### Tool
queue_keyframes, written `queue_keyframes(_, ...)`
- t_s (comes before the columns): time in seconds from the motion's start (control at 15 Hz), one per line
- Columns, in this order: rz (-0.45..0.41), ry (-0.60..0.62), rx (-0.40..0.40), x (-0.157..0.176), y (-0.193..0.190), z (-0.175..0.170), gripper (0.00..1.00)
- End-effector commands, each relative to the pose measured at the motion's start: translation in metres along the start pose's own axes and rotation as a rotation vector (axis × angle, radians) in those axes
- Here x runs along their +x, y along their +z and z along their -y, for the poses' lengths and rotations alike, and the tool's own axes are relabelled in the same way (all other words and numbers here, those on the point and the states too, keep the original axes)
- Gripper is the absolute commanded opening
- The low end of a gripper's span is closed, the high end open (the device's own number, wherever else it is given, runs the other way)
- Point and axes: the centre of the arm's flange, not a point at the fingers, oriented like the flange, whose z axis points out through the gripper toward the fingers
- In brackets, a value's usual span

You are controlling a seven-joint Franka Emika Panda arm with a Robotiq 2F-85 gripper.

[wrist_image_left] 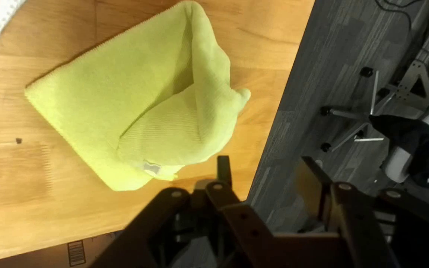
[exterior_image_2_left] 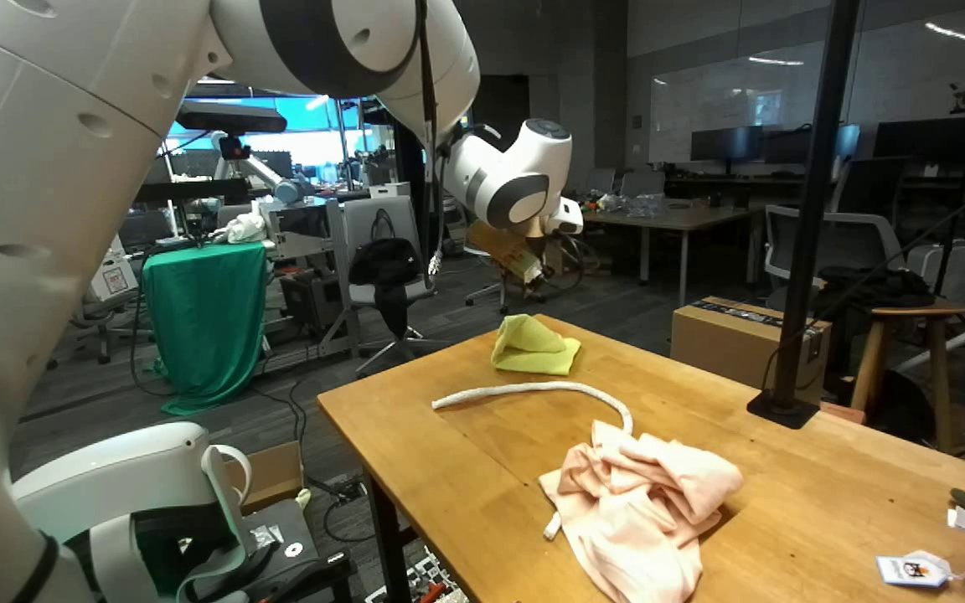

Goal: Spread the clothes and the objects across on the table

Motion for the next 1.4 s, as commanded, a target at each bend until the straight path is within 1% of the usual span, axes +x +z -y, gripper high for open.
queue_keyframes(0.0,0.031,-0.032,-0.014,0.008,-0.002,0.001,0.83)
queue_keyframes(0.07,0.046,-0.034,-0.032,0.007,-0.003,0.0,0.89)
queue_keyframes(0.13,0.061,-0.038,-0.068,0.006,-0.003,-0.003,0.98)
queue_keyframes(0.2,0.079,-0.051,-0.113,0.004,-0.004,-0.007,1.0)
queue_keyframes(0.27,0.102,-0.064,-0.178,0.002,-0.005,-0.014,1.0)
queue_keyframes(0.33,0.123,-0.076,-0.222,0.001,-0.006,-0.019,1.0)
queue_keyframes(0.4,0.145,-0.077,-0.289,-0.002,-0.01,-0.027,1.0)
queue_keyframes(0.67,0.217,-0.079,-0.514,-0.014,-0.024,-0.056,1.0)
queue_keyframes(0.87,0.27,-0.056,-0.633,-0.021,-0.031,-0.074,1.0)
queue_keyframes(0.93,0.289,-0.049,-0.661,-0.025,-0.032,-0.079,1.0)
queue_keyframes(1.07,0.323,-0.038,-0.692,-0.031,-0.033,-0.086,1.0)
queue_keyframes(1.33,0.4,-0.026,-0.689,-0.044,-0.033,-0.096,1.0)
